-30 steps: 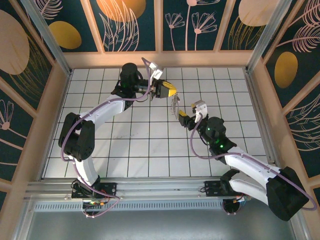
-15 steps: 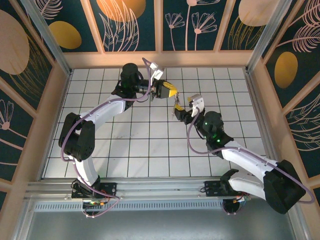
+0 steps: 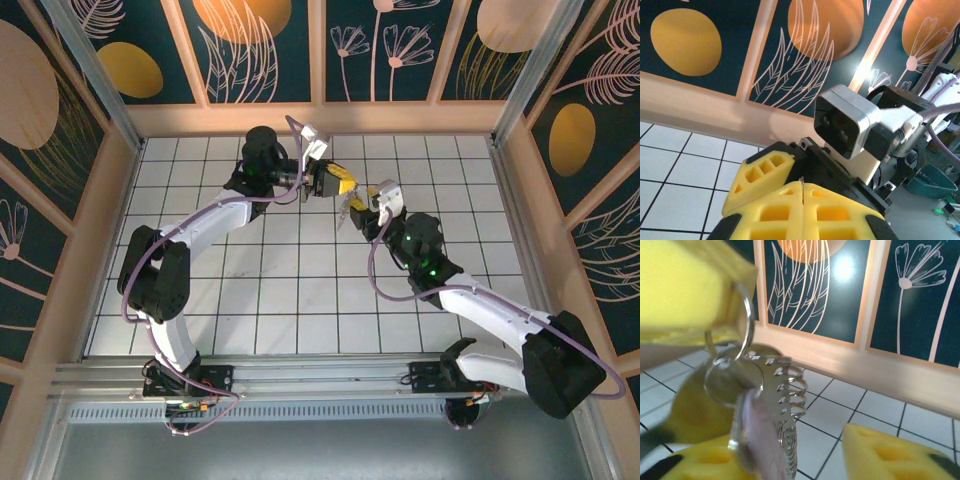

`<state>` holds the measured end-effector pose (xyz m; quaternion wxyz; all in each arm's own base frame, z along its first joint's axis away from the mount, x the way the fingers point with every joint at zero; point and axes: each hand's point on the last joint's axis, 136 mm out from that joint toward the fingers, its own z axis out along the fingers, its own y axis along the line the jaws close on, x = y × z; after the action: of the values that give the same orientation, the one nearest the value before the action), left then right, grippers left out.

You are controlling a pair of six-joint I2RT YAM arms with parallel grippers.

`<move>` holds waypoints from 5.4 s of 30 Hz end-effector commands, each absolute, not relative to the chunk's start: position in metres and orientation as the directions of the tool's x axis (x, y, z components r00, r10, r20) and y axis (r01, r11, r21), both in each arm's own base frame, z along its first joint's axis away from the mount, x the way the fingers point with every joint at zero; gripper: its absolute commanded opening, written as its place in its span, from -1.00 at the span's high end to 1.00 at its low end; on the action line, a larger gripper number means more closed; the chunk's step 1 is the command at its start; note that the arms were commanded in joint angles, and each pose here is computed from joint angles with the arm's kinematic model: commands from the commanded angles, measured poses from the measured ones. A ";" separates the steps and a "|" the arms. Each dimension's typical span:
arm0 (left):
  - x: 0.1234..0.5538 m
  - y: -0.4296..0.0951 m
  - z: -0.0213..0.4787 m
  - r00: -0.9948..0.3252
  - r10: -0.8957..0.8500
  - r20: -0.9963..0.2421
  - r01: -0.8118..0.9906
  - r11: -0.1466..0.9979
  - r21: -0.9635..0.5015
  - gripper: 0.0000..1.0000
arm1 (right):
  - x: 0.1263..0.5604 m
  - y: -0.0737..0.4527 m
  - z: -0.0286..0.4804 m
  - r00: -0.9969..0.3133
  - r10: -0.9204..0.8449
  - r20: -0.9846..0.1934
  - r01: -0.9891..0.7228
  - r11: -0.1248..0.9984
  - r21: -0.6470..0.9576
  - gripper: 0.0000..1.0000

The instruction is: Put the keys on the keyring

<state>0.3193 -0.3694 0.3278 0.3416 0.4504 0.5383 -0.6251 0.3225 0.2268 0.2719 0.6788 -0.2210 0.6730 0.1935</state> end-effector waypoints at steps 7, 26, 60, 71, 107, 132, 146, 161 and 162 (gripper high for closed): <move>0.315 -0.371 0.341 -0.306 0.043 -0.951 0.926 -0.218 -0.308 1.00 | 0.320 0.231 0.287 0.052 -0.056 -0.997 -0.573 0.816 -0.076 0.74; 0.321 -0.370 0.336 -0.303 0.028 -0.953 0.940 -0.157 -0.303 1.00 | 0.316 0.216 0.297 0.036 -0.103 -0.994 -0.529 0.842 -0.106 1.00; 0.322 -0.369 0.331 -0.295 0.030 -0.955 0.946 -0.133 -0.297 1.00 | 0.316 0.209 0.315 0.043 -0.101 -0.994 -0.482 0.869 -0.109 1.00; 0.320 -0.368 0.335 -0.294 0.023 -0.955 0.946 -0.134 -0.295 1.00 | 0.315 0.237 0.311 0.028 -0.105 -0.994 -0.553 0.826 -0.103 1.00; 0.324 -0.370 0.336 -0.301 0.012 -0.953 0.944 -0.137 -0.300 1.00 | 0.314 0.241 0.304 0.019 -0.110 -0.994 -0.555 0.826 -0.101 1.00; 0.323 -0.370 0.334 -0.304 0.011 -0.953 0.943 -0.137 -0.303 1.00 | 0.313 0.215 0.325 0.050 -0.094 -0.994 -0.487 0.867 -0.106 1.00; 0.362 -0.363 0.334 -0.344 -0.103 -0.933 0.933 0.071 -0.352 0.33 | 0.338 0.209 0.313 -0.050 -0.135 -0.990 -0.438 0.894 -0.100 1.00; 0.395 -0.287 0.337 -0.346 -0.317 -0.883 0.850 0.293 -0.439 -0.14 | 0.369 0.207 0.277 -0.141 -0.157 -0.977 -0.428 0.900 -0.083 1.00; 0.397 -0.282 0.335 -0.347 -0.325 -0.880 0.840 0.309 -0.445 -0.14 | 0.373 0.210 0.274 -0.149 -0.161 -0.976 -0.431 0.898 -0.083 1.00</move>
<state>0.3972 -0.2965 0.3109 0.4906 0.2288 0.6317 -0.5549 0.3620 0.2035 0.2530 0.6038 -0.2094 0.7639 0.0900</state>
